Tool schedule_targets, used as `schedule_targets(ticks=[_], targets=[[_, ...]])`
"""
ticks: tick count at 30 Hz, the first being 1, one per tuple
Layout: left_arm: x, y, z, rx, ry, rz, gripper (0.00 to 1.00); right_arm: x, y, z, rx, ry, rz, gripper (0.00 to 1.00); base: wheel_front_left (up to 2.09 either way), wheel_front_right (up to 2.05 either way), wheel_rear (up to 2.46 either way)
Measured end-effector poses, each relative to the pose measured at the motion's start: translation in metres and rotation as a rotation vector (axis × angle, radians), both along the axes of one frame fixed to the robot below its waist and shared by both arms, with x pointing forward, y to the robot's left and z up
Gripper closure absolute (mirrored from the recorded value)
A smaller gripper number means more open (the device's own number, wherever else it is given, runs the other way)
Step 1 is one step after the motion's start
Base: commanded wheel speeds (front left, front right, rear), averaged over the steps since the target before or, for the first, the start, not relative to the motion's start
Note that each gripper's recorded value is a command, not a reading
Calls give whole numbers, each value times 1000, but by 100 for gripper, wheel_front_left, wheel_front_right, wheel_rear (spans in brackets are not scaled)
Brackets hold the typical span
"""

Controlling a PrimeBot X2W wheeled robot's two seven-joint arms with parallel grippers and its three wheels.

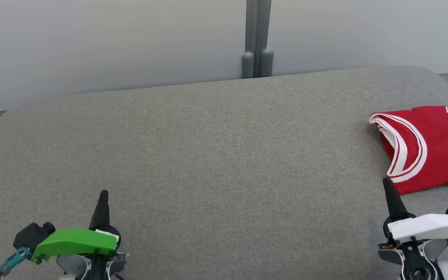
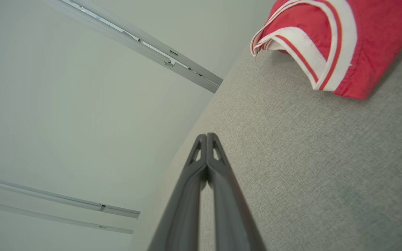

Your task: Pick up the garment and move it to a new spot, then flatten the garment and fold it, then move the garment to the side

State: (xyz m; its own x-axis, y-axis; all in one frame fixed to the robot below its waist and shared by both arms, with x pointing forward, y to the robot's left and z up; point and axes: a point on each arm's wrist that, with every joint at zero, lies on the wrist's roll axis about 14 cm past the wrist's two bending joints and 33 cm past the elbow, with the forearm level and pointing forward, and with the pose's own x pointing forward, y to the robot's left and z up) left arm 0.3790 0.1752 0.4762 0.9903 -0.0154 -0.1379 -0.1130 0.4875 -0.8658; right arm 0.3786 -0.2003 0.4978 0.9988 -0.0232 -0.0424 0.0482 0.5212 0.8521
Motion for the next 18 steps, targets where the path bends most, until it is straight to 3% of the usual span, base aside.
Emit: schedule_targets(ticks=[18], targets=[[8, 0, 8, -163, -22, 3, 100, 1, -8, 0, 174, -3, -21, 100, 0, 0, 0]])
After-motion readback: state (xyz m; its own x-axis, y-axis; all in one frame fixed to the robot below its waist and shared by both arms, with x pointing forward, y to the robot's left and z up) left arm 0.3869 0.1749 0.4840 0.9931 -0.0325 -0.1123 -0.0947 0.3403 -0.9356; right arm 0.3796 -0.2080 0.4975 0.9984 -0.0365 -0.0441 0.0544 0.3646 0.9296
